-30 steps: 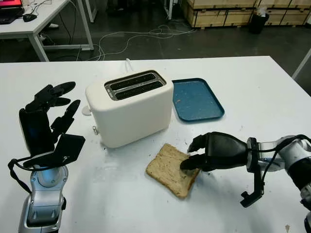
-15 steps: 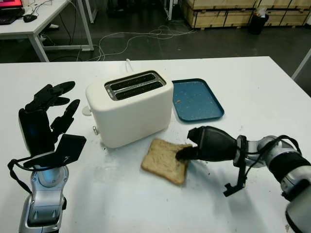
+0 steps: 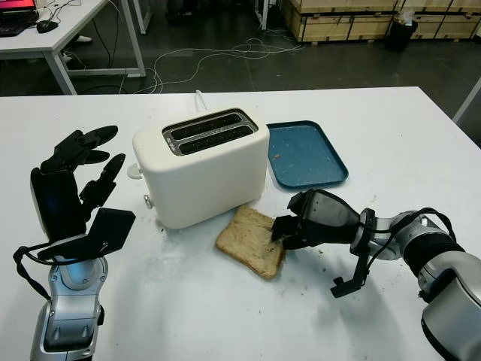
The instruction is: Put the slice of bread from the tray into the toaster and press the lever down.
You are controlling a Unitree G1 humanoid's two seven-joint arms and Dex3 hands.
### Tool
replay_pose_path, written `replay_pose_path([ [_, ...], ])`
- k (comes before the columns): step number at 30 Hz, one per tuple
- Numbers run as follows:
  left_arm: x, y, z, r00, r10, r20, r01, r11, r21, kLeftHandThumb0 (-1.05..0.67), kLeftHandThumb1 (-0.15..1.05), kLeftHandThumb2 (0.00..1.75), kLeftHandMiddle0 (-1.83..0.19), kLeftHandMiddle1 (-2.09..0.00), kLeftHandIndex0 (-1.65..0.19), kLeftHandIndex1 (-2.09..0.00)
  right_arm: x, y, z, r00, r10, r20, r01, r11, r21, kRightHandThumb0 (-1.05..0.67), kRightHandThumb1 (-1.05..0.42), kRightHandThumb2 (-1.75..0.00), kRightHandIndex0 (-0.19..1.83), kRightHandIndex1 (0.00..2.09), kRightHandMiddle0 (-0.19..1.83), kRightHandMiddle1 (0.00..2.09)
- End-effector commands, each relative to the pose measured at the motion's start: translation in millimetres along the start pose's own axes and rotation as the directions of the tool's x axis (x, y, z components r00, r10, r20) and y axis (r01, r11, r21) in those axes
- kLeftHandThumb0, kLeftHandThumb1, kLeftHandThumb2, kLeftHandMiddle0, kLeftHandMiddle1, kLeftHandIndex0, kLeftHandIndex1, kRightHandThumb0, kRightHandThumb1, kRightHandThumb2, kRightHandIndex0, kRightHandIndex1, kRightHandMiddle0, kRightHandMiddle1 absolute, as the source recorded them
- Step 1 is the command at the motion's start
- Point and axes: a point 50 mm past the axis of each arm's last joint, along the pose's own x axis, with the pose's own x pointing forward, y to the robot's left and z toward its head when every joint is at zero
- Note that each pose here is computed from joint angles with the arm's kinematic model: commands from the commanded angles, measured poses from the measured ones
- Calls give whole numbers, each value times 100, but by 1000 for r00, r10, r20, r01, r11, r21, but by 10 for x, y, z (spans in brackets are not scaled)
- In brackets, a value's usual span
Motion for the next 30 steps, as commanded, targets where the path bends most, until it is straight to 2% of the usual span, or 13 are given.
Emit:
replay_pose_path([
  [1,19,10,36,1000,10,17,-10,1000,1,-16,84,0,-68,-102,-84,-38,35,-174,-58,998,-53,-23,53,998,18,-46,-92,-38,108,175,88,174],
  [7,21,6,25,1000,14,18,-14,1000,6,-19,84,0,-70,-100,-85,-37,89,-523,-125,984,-173,-52,175,984,41,-50,-92,-30,101,175,87,175],
  [14,19,6,25,1000,10,20,-9,1000,-7,-16,85,0,-70,-100,-85,-36,67,-543,-96,957,-272,-101,281,955,92,-48,-92,-40,109,175,84,175],
  [16,18,7,26,1000,8,23,-8,1000,-2,-14,85,0,-69,-100,-85,-36,37,-584,-110,950,-291,-115,304,945,121,-46,-92,-40,107,175,81,175],
  [18,21,11,26,1000,9,29,-9,1000,2,-14,84,0,-70,-100,-85,-36,-17,-657,-147,948,-298,-110,308,948,83,-46,-92,-39,101,175,77,175],
  [21,23,12,26,1000,8,27,-8,1000,-7,-15,85,0,-70,-100,-85,-36,-121,-733,-228,973,-209,-102,206,978,-33,-59,-92,-19,79,170,72,151],
  [22,23,11,29,1000,9,27,-9,1000,-3,-15,85,0,-70,-100,-85,-36,-159,-741,-257,983,-153,-106,146,987,-67,-67,-87,-9,65,153,71,119],
  [25,22,11,37,1000,8,23,-8,1000,5,-16,85,0,-70,-100,-85,-36,-251,-722,-312,990,-21,-138,1,989,-145,-78,-76,-1,52,102,81,29],
  [27,25,12,39,1000,10,23,-10,1000,6,-16,84,0,-70,-100,-86,-36,-301,-664,-309,991,3,-137,-30,981,-194,-80,-70,0,47,82,75,9],
  [30,28,15,42,1000,9,24,-9,1000,3,-18,85,0,-70,-99,-86,-36,-356,-549,-305,992,34,-118,-64,963,-261,-84,-69,0,37,60,57,1],
])
